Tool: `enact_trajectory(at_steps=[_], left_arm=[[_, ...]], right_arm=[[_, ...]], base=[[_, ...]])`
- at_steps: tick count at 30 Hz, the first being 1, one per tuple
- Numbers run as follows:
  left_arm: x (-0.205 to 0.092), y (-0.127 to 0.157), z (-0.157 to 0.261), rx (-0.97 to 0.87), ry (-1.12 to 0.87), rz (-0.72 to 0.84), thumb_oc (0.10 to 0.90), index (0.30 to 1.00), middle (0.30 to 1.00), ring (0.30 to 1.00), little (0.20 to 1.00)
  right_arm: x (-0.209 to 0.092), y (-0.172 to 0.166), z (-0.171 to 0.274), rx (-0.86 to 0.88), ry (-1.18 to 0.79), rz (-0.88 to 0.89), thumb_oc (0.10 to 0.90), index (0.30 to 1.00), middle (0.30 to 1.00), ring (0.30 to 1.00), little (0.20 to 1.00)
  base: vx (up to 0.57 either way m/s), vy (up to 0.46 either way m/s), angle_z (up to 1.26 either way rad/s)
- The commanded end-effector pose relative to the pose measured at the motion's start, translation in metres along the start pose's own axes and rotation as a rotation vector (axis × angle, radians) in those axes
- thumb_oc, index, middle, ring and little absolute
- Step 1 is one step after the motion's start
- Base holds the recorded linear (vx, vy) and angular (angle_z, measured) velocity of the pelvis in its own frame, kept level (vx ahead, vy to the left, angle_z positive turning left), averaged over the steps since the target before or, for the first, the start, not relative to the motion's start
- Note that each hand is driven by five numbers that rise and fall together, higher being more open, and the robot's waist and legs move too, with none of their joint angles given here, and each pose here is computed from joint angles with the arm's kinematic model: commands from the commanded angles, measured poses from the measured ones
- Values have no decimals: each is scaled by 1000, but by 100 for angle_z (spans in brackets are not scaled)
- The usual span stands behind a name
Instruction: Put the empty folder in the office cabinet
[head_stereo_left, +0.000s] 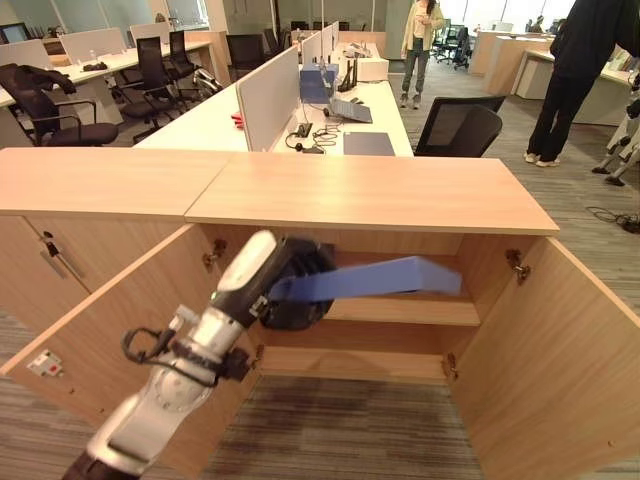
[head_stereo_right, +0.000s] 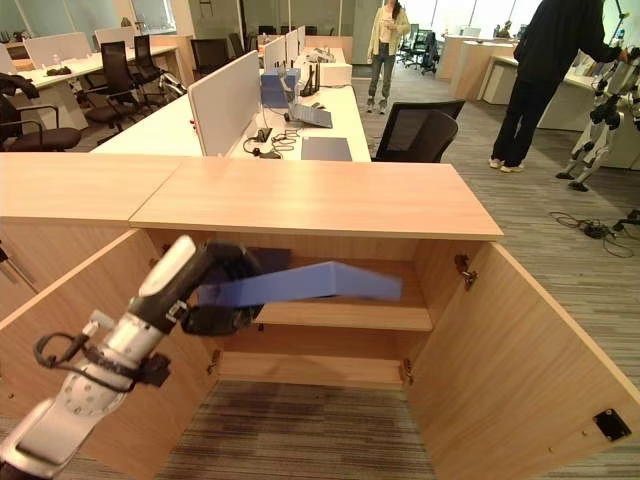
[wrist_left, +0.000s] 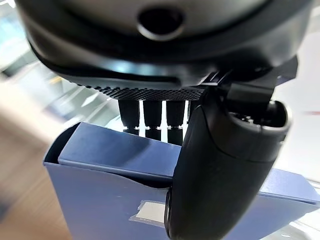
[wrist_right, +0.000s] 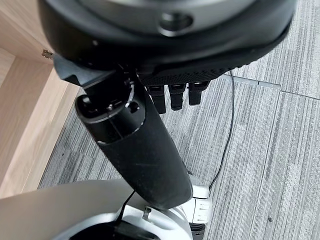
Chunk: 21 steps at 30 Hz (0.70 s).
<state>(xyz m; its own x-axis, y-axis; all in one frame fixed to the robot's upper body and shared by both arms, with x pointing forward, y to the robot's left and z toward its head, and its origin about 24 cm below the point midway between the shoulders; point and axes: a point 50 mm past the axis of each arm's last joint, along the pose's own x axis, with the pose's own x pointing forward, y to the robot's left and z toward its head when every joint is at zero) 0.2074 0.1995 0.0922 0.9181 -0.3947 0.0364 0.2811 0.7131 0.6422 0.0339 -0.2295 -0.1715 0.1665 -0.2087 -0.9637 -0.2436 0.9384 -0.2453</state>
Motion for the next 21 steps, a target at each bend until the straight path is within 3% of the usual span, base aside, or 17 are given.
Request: enact_trajectory(at_steps=[1, 8, 10, 11, 14, 17, 21], left_arm=[[13, 38, 27, -2, -158, 146, 400, 300, 300, 300, 300], [-13, 30, -26, 36, 128, 141, 400, 300, 300, 300, 300], [-25, 28, -46, 42, 238, 166, 400, 300, 300, 300, 300], [-25, 28, -46, 41, 238, 165, 400, 300, 300, 300, 300], [-37, 27, -59, 64, 321, 235, 400, 300, 300, 300, 300], [-40, 28, -60, 60, 336, 285, 400, 300, 300, 300, 300], [-37, 29, -56, 46, 309, 321, 400, 300, 300, 300, 300]], right_arm=[[0, 1, 55, 80, -180, 30, 800, 900, 900, 900, 900], [-28, -32, 126, 166, -559, -36, 800, 900, 900, 900, 900], [-60, -60, 154, 97, -777, -133, 800, 900, 900, 900, 900], [-60, -60, 154, 96, -776, -134, 800, 900, 900, 900, 900], [-104, -91, 174, 8, -997, -297, 800, 900, 900, 900, 900], [-130, -100, 184, -59, -1111, -380, 800, 900, 900, 900, 900], [-145, -101, 191, -122, -1178, -411, 800, 900, 900, 900, 900]], base=[[-5, -10, 4], [-2, -5, 4], [0, 0, 0], [0, 0, 0], [2, 3, 1], [6, 4, 3], [1, 3, 0]])
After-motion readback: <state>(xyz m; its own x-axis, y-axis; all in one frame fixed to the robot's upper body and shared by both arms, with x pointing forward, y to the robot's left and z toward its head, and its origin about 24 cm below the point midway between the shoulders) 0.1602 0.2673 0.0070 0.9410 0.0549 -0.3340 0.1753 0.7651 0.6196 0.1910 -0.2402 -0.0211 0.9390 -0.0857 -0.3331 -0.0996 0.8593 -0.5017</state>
